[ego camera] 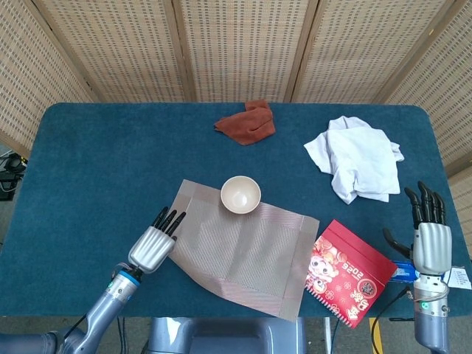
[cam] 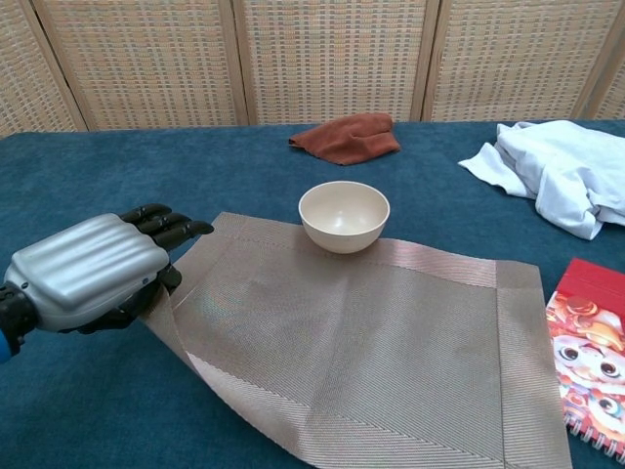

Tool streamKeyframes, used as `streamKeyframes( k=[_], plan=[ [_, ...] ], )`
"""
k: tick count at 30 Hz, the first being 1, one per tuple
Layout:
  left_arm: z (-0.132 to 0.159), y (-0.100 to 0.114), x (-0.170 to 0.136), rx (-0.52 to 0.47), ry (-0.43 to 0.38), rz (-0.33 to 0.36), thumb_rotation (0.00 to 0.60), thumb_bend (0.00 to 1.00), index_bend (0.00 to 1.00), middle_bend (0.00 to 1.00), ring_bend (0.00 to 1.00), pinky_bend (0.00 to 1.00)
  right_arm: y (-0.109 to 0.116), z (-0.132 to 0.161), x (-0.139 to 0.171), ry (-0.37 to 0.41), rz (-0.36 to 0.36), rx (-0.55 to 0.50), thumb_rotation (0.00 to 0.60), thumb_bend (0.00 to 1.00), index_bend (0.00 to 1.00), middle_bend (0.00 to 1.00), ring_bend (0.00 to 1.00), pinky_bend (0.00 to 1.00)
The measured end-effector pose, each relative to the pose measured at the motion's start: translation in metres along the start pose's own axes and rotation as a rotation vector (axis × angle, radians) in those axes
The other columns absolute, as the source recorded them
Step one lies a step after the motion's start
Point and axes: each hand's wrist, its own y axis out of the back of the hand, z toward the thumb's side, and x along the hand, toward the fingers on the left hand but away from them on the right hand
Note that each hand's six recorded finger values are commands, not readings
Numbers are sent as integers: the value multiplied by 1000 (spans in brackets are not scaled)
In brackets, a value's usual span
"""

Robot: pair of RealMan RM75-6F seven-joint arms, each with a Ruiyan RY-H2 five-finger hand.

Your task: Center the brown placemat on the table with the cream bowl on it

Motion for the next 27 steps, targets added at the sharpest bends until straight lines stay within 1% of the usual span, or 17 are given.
streamKeyframes(
  k=[7,12,17,27],
  plan=[
    [13,0,-16,-13,-42,-17,600,622,716,0,0,0,1,3,2,10,3,-5,600,383,146,0,0,0],
    [14,0,-21,-19,-58,-20,600,623,717,0,0,0,0,4,3,15,5,-5,600,383,147,0,0,0],
    [12,-3,-32,-48,-71,-35,600,623,718,0,0,0,-1,6,4,19,9,-6,600,382,148,0,0,0],
    [19,-5,-51,-81,-128,-53,600,623,718,0,0,0,-1,7,5,24,13,-6,600,383,148,0,0,0]
  ],
)
